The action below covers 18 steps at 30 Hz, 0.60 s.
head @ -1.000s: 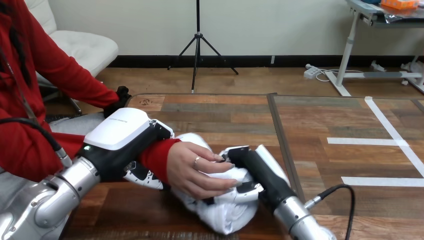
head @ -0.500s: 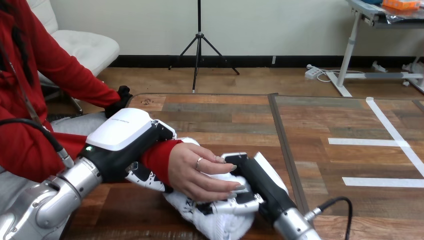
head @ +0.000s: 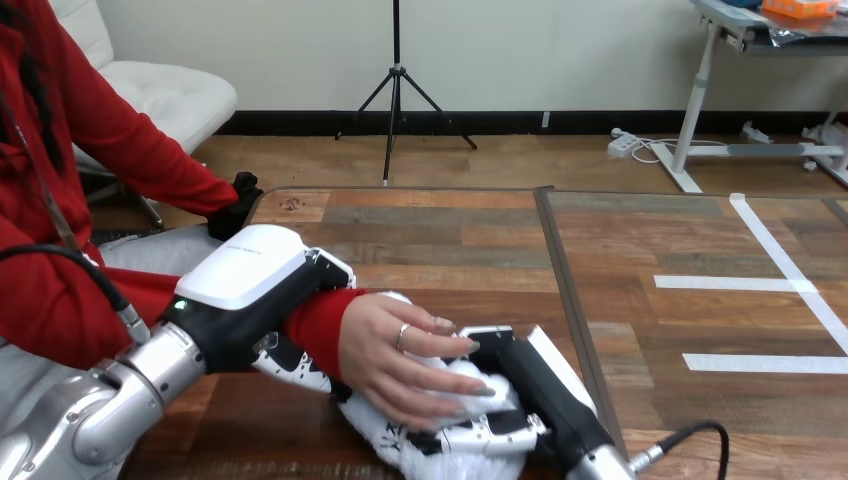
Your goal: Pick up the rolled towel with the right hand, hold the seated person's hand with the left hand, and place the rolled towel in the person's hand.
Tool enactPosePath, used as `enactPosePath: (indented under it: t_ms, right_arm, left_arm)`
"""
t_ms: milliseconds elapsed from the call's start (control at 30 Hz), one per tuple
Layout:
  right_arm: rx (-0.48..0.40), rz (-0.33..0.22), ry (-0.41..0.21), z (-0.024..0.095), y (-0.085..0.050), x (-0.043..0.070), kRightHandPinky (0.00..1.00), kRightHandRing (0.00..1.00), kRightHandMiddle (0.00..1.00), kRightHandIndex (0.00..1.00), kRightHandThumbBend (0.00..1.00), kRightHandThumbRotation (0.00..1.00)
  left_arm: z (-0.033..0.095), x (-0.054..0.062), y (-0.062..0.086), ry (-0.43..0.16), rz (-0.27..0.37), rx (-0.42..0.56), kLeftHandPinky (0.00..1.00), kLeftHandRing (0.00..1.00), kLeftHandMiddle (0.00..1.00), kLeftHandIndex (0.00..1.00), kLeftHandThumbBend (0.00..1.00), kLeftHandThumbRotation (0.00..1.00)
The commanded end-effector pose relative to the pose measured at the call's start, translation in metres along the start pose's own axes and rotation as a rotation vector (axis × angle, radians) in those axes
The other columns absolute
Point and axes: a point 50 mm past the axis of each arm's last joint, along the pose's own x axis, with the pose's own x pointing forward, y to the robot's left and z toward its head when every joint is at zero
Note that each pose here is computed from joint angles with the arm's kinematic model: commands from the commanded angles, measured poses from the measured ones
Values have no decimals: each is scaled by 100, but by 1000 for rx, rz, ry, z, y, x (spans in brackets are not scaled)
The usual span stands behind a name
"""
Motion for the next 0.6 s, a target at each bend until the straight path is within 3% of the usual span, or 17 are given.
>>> enactPosePath:
  t_ms: [0,167,367,567]
  right_arm:
    - [-134,36,-589,104,-13,26,5,9,12,11,58,0]
    - [-162,57,-625,113,-15,21,4,8,12,10,58,0]
    - [-218,46,-677,127,-19,12,3,7,11,10,60,0]
    - [-199,61,-706,136,-21,7,2,7,11,11,61,0]
  left_arm:
    - [18,26,34,-126,172,18,29,31,37,39,83,0]
    - [17,25,34,-125,172,30,28,31,37,39,83,0]
    - [16,24,33,-122,166,17,28,31,37,39,82,0]
    - [14,24,32,-117,161,23,28,31,37,39,82,0]
